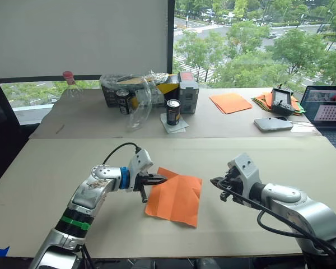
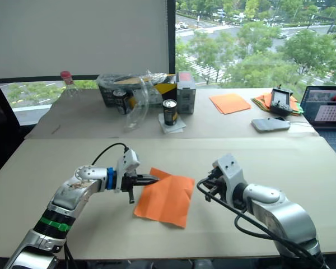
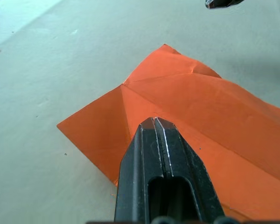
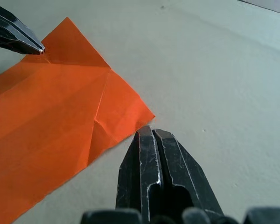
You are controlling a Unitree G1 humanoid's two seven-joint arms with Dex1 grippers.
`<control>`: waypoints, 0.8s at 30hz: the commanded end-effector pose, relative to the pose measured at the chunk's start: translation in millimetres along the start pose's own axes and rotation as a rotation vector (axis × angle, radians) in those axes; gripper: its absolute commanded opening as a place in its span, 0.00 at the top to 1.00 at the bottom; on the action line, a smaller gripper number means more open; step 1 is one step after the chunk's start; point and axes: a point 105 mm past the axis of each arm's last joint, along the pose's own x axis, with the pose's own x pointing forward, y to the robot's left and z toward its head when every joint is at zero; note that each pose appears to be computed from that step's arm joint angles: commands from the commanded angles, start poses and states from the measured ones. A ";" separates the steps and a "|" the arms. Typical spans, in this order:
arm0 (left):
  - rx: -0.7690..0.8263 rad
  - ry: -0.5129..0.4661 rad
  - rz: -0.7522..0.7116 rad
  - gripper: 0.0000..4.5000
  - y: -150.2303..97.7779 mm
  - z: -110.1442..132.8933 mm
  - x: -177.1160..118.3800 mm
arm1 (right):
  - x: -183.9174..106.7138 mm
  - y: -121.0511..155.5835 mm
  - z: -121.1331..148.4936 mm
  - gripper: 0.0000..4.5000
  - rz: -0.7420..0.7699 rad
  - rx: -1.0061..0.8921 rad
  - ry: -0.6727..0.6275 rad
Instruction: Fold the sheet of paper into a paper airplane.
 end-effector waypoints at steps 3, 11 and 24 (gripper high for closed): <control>0.063 0.060 -0.004 1.00 -0.2 -7.4 -1.7 | -6.4 0.1 8.0 1.00 0.011 -0.033 -0.009; -0.009 0.044 0.030 1.00 10.9 -11.2 -17.1 | -12.0 -3.3 3.1 1.00 -0.015 -0.038 0.013; -0.047 0.232 -0.146 1.00 -18.4 -42.8 -44.0 | -13.9 -7.0 0.5 1.00 -0.027 -0.044 0.024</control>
